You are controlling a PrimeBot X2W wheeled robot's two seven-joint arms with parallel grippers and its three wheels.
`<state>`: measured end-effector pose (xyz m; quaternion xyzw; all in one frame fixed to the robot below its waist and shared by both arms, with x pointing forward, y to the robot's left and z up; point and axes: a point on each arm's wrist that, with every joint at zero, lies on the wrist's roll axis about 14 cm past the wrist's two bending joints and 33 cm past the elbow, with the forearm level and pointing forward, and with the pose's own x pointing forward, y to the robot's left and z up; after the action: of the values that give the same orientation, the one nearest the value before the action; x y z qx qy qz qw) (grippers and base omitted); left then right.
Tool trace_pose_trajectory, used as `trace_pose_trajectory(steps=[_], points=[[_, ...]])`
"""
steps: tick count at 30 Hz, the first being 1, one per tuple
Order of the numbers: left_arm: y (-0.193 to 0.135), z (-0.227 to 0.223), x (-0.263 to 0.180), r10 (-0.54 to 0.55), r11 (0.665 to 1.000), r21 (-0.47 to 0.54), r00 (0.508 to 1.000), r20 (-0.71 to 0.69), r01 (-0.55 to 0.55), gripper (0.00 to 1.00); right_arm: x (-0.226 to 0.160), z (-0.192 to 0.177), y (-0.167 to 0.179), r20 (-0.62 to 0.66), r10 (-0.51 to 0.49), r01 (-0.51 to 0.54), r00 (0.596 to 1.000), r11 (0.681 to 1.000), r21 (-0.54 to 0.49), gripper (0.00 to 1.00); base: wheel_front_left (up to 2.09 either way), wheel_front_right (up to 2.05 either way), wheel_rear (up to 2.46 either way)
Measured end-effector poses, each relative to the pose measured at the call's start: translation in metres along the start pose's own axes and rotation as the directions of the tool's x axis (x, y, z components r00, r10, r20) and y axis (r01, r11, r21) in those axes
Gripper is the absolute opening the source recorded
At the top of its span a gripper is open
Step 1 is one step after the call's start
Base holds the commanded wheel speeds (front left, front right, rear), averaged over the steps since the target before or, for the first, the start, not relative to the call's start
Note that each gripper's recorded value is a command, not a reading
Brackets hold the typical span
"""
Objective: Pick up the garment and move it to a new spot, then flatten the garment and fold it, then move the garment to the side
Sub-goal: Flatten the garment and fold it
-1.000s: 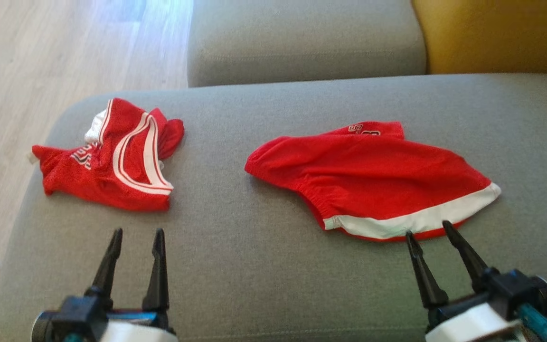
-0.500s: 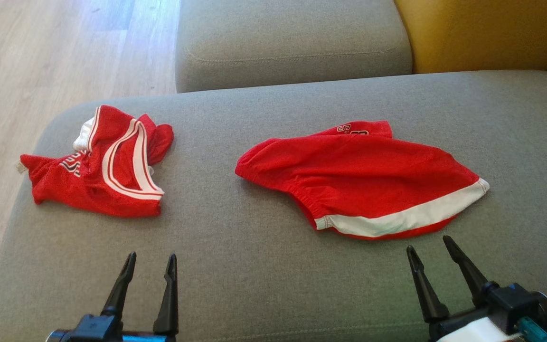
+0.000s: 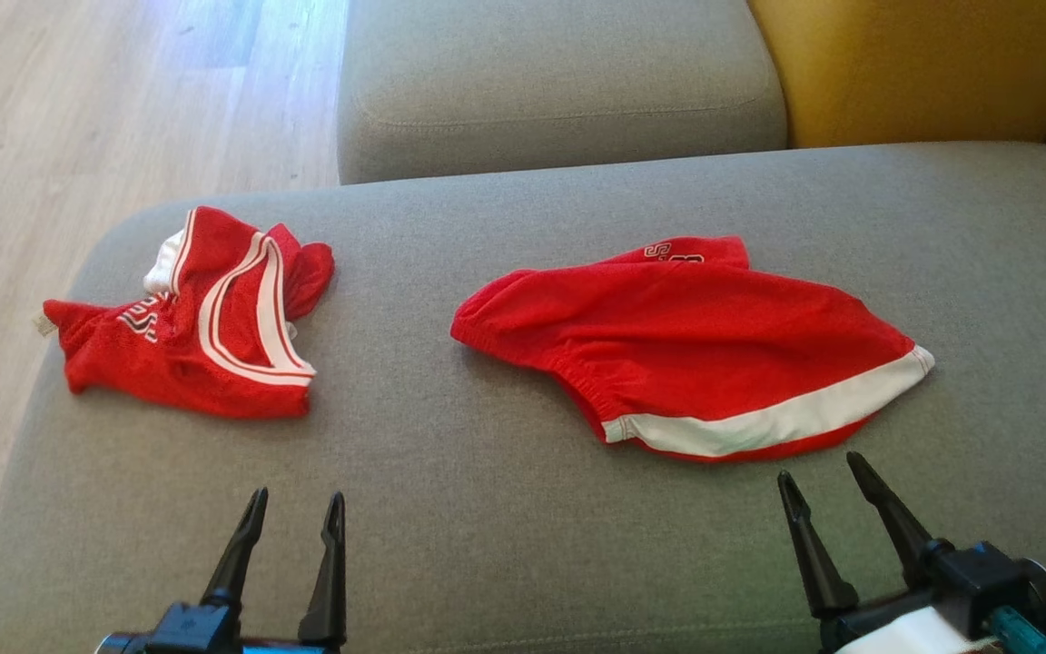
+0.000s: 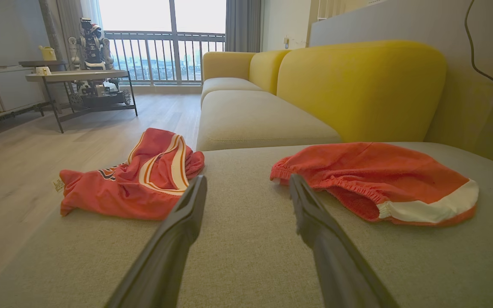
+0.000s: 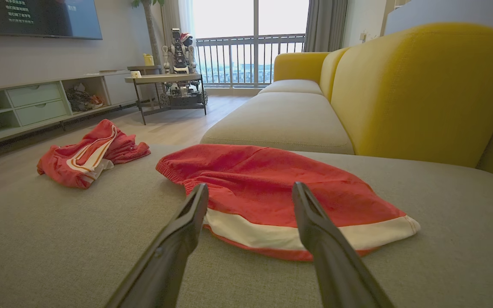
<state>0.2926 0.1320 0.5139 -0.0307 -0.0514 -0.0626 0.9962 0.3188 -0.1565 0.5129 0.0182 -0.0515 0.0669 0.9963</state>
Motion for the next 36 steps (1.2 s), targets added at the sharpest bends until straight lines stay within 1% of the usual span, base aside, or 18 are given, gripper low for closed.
trace_pose_trajectory(steps=[6,9,11,14,16,19,22,23,24,26,28,31,36], points=[[-0.002,-0.006,-0.001,-0.012,1.0,-0.005,1.0,-0.019,0.012,1.0,-0.001,0.001,0.0,0.002,-0.001,0.001,1.0,1.0,0.0,1.0,0.0,0.0,0.0],[-0.021,-0.026,-0.004,-0.095,0.995,-0.052,0.992,-0.081,0.091,1.0,-0.003,-0.001,-0.001,-0.004,-0.008,0.008,1.0,1.0,0.002,1.0,0.0,0.0,0.0],[-0.038,-0.039,-0.005,-0.165,0.983,-0.101,0.979,-0.122,0.153,1.0,-0.005,-0.002,-0.005,-0.008,-0.021,0.021,1.0,1.0,0.003,1.0,0.0,0.0,0.0],[-0.071,-0.056,0.001,-0.288,0.95,-0.171,0.943,-0.166,0.26,1.0,-0.008,-0.003,-0.013,-0.012,-0.051,0.051,0.999,0.999,0.002,1.0,0.0,0.0,0.0],[-0.095,-0.059,0.01,-0.369,0.92,-0.207,0.914,-0.17,0.332,1.0,-0.01,-0.003,-0.019,-0.013,-0.072,0.072,0.997,0.997,0.0,1.0,0.0,0.0,0.0],[-0.128,-0.064,0.027,-0.475,0.872,-0.223,0.862,-0.177,0.435,1.0,-0.009,-0.002,-0.028,-0.009,-0.103,0.103,0.995,0.995,-0.004,1.0,0.0,0.0,0.0],[-0.157,-0.072,0.037,-0.569,0.818,-0.233,0.798,-0.199,0.526,1.0,-0.009,-0.001,-0.039,-0.009,-0.139,0.139,0.99,0.99,-0.011,1.0,0.0,0.0,0.0],[-0.169,-0.077,0.045,-0.604,0.793,-0.246,0.769,-0.209,0.557,1.0,-0.01,-0.002,-0.047,-0.016,-0.162,0.162,0.987,0.987,-0.017,1.0,0.0,0.0,0.0],[-0.172,-0.08,0.049,-0.615,0.786,-0.246,0.758,-0.219,0.567,1.0,-0.01,-0.004,-0.049,-0.024,-0.171,0.17,0.985,0.985,-0.019,1.0,0.0,0.0,0.0],[-0.172,-0.09,0.059,-0.616,0.786,-0.249,0.749,-0.244,0.566,1.0,-0.01,-0.009,-0.052,-0.043,-0.181,0.18,0.983,0.983,-0.022,1.0,0.0,0.0,0.0],[-0.168,-0.103,0.068,-0.601,0.799,-0.24,0.748,-0.282,0.552,1.0,-0.008,-0.013,-0.054,-0.057,-0.188,0.187,0.98,0.982,-0.024,1.0,0.0,0.0,0.0],[-0.167,-0.119,0.074,-0.597,0.802,-0.247,0.733,-0.326,0.544,1.0,-0.001,-0.011,-0.058,-0.051,-0.197,0.195,0.979,0.98,-0.027,1.0,0.0,0.0,0.0],[-0.174,-0.127,0.084,-0.615,0.788,-0.258,0.71,-0.343,0.559,1.0,0.001,-0.012,-0.066,-0.055,-0.217,0.216,0.975,0.976,-0.033,1.0,0.0,0.0,0.0]])
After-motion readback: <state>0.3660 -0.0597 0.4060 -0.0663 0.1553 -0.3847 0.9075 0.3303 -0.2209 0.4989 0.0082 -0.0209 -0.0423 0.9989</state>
